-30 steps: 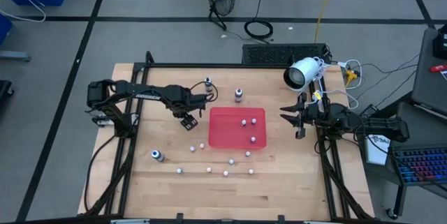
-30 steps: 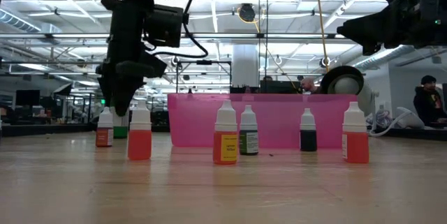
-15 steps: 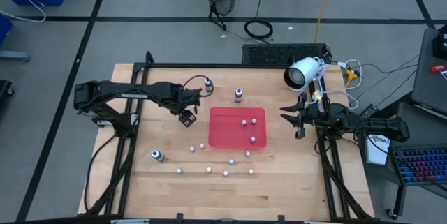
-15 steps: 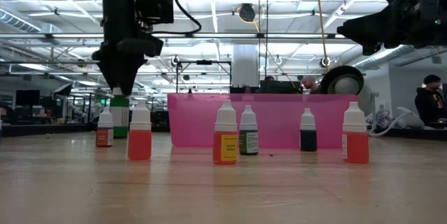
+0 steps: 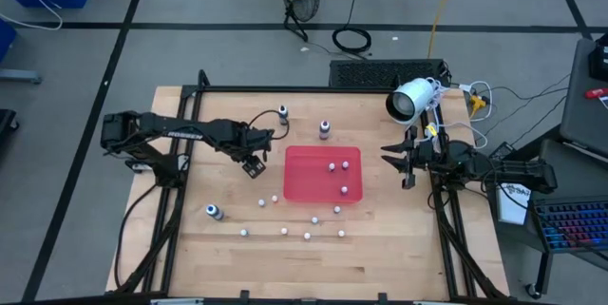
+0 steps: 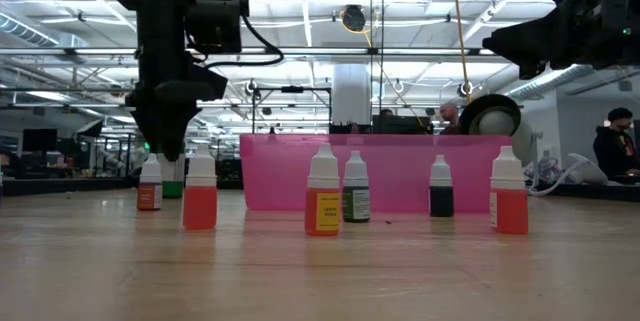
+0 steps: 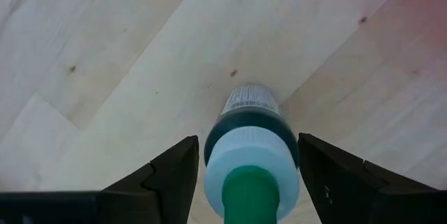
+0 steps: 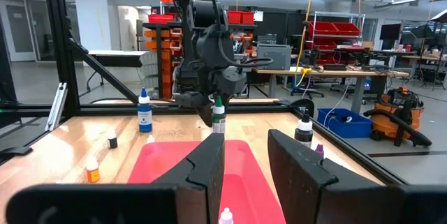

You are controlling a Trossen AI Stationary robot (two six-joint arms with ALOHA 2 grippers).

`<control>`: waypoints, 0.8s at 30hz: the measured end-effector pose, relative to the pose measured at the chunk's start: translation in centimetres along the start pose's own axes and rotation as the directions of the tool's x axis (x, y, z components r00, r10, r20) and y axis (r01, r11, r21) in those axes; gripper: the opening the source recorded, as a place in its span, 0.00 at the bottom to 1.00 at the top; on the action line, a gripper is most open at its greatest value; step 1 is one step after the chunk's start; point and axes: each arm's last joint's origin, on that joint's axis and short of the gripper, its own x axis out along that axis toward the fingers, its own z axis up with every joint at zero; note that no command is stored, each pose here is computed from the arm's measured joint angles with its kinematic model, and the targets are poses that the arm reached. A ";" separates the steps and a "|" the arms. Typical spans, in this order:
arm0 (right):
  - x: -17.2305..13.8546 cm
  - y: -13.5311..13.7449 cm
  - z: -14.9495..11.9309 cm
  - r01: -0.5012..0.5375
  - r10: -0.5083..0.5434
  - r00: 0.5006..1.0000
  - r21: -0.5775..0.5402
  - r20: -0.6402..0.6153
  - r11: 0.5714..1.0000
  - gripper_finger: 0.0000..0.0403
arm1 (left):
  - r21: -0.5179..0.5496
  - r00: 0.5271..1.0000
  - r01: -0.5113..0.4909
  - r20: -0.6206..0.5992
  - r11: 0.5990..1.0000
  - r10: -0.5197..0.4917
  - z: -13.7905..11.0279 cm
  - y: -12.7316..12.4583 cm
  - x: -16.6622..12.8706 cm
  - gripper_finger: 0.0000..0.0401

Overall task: Pick & Place food coloring
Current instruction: Put the big green food coloring bottle into the red bin

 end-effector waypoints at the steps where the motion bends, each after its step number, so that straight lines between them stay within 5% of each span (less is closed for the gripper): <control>1: 0.0 0.0 0.0 0.000 0.000 1.000 0.000 0.000 1.000 0.25 | 0.000 1.000 0.000 0.000 1.000 0.000 0.0 0.0 0.0 0.60; 24: 0.0 0.0 0.0 0.000 0.000 1.000 0.000 0.000 1.000 0.25 | 0.025 1.000 -0.015 0.028 1.000 0.014 0.2 0.0 0.0 0.55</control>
